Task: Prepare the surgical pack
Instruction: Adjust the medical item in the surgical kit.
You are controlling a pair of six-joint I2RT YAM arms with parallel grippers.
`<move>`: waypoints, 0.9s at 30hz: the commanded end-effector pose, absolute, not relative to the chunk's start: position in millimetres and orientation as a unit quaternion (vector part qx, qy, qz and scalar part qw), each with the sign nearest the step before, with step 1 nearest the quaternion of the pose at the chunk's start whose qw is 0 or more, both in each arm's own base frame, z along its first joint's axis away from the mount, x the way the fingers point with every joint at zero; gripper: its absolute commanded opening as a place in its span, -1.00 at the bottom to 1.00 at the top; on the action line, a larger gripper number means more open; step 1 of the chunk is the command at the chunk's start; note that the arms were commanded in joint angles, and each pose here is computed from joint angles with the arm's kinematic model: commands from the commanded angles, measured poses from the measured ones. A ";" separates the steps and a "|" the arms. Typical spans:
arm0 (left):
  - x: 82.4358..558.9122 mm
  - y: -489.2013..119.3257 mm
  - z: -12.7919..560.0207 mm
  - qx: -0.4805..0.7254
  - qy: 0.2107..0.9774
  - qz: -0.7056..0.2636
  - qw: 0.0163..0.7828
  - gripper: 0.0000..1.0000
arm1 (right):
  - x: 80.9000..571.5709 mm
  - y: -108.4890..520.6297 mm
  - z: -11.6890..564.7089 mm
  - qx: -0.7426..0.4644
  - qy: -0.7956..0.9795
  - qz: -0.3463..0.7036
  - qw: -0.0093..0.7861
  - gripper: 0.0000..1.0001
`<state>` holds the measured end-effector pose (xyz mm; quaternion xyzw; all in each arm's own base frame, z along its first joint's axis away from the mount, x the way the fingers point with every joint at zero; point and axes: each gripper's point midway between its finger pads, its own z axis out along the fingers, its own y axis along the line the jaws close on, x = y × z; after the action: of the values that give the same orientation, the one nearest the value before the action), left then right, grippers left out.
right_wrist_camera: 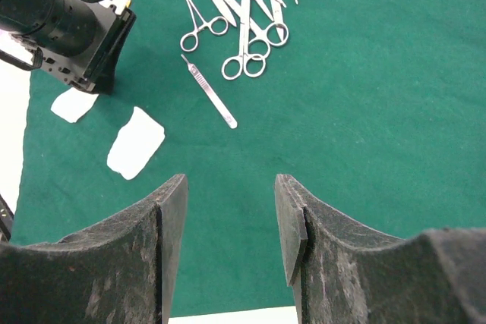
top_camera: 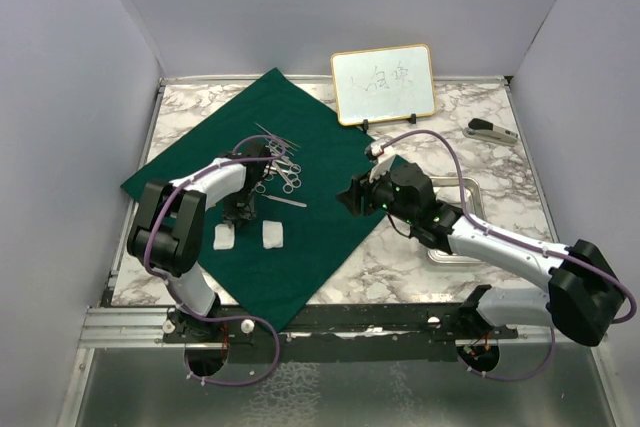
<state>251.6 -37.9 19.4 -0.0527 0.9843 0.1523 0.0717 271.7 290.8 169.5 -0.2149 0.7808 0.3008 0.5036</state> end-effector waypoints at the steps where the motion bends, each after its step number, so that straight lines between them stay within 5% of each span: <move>1: 242.4 -22.0 3.4 -0.059 0.981 0.178 0.059 -0.58 | 274.8 291.0 168.2 -0.213 0.776 0.302 0.511 0.01; 7: 247.4 -21.1 11.1 -0.060 0.980 0.177 0.074 -0.85 | 274.2 291.4 166.5 -0.214 0.777 0.303 0.509 0.00; 27: 243.3 -47.7 76.3 -0.084 0.979 0.122 0.143 -1.00 | 276.4 292.7 161.1 -0.216 0.780 0.298 0.506 -0.02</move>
<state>250.5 -28.3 48.9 -0.0710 0.9786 0.1546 0.1159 272.0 291.8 157.1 -0.2176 0.7880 0.2966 0.4937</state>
